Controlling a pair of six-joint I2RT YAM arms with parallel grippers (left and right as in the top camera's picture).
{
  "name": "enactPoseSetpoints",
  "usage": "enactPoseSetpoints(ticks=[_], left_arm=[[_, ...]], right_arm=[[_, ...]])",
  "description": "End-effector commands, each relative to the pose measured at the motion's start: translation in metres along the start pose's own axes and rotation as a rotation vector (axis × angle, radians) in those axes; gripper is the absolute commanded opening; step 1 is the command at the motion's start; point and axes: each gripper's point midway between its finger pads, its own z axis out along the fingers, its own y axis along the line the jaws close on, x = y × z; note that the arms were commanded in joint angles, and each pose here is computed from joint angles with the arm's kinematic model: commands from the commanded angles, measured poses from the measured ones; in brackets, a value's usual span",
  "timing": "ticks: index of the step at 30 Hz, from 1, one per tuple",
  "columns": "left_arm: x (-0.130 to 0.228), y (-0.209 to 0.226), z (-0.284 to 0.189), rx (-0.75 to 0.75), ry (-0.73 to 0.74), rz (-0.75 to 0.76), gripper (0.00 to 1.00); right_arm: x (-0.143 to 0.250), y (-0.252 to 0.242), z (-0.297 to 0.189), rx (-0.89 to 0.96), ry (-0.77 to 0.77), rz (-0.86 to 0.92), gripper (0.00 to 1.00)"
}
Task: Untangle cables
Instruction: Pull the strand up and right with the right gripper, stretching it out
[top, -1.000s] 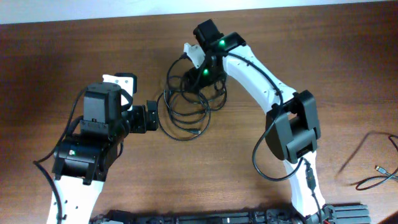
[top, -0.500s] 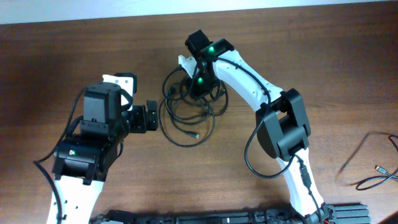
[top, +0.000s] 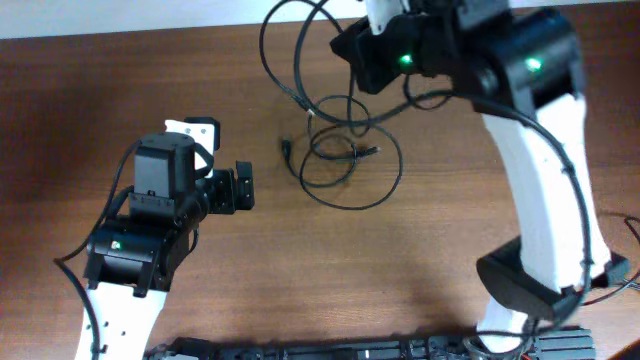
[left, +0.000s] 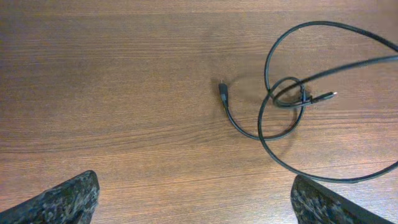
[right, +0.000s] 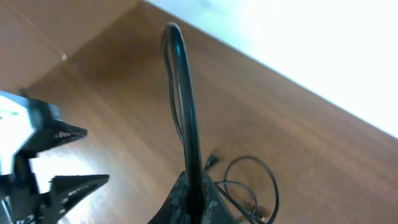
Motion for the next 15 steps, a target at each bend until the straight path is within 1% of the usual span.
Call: enactPoseSetpoints(ticks=[1, 4, 7, 12, 15], left_arm=[[-0.006, 0.001, -0.004, -0.008, -0.019, -0.013, 0.99], [-0.006, 0.001, -0.004, -0.008, -0.019, -0.012, 0.99], [-0.006, 0.001, -0.004, -0.008, -0.019, -0.012, 0.99], [-0.006, 0.001, -0.004, -0.008, -0.019, -0.012, 0.99], [-0.006, -0.004, -0.004, 0.023, -0.02, -0.013, 0.99]], right_arm=[[-0.021, 0.021, -0.059, 0.001, -0.135, -0.018, 0.04], [-0.021, 0.03, -0.092, 0.016, -0.182, -0.007, 0.04], [-0.015, 0.025, -0.118, 0.096, -0.201, 0.024, 0.04], [-0.012, 0.028, -0.12, 0.084, -0.193, 0.025, 0.04], [-0.01, 0.028, -0.119, 0.084, -0.187, 0.028, 0.04]])
